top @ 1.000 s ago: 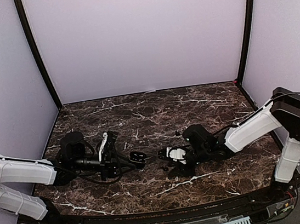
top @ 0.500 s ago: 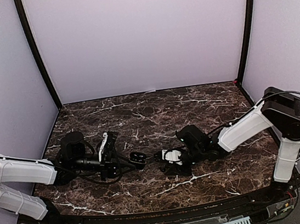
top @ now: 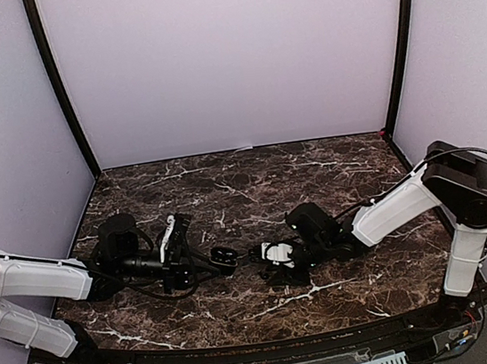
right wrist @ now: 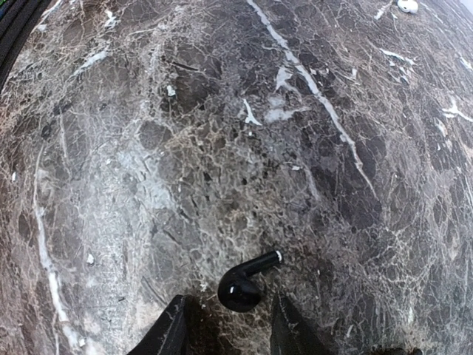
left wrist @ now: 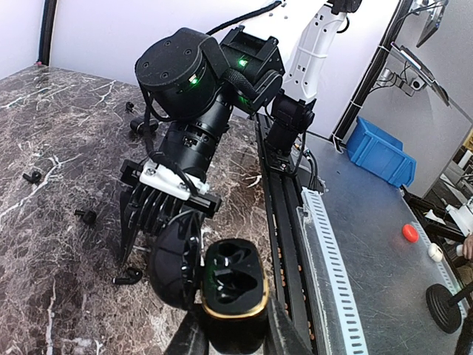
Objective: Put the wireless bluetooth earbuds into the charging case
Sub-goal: Adjust the right earbud at the center of the board.
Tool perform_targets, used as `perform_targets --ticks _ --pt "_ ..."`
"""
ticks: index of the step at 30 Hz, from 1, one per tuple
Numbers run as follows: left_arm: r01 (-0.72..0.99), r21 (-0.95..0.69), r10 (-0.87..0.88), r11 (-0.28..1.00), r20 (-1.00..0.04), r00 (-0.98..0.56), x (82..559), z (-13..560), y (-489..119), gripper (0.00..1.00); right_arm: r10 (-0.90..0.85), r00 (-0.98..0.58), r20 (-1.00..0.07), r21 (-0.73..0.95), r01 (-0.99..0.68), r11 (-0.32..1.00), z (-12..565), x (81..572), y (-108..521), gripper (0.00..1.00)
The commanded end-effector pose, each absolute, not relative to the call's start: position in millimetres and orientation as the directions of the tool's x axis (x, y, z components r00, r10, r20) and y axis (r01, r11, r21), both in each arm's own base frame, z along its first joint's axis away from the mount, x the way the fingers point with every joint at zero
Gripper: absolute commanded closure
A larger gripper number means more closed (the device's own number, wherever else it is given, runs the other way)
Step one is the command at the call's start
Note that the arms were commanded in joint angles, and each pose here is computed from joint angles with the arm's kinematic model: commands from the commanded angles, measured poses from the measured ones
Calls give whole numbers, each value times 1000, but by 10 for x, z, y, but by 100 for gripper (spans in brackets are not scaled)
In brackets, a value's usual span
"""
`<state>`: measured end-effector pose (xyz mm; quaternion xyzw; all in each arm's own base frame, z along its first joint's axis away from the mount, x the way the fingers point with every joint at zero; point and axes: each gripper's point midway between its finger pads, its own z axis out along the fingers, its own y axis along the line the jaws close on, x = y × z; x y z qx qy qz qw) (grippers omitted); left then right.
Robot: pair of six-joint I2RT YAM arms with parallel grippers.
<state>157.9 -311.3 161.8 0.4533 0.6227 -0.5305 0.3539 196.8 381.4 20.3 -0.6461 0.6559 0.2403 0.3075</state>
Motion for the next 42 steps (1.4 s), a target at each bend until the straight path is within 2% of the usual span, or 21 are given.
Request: perform_targets --ticks 1,8,22,37,42 --pt "952 -307 167 4 -938 -303 1594 1708 -3126 94 -700 20 -714 -69 -997 42 159 1950 3888 65" --pt "951 -309 168 7 -937 -306 1600 1703 -3121 94 -700 15 -714 -66 -997 47 153 1960 3900 69" --pt "962 -273 167 1 -948 -270 1575 1706 -3098 94 -673 6 -740 -62 -996 59 312 1947 3904 85" --pt "982 -190 171 6 -967 -188 1622 1680 -3114 95 -570 -45 -820 -7 -996 89 884 1790 3722 88" --pt "983 -185 162 11 -969 -184 1646 1683 -3129 95 -591 -88 -802 17 -992 125 829 1814 3629 87"
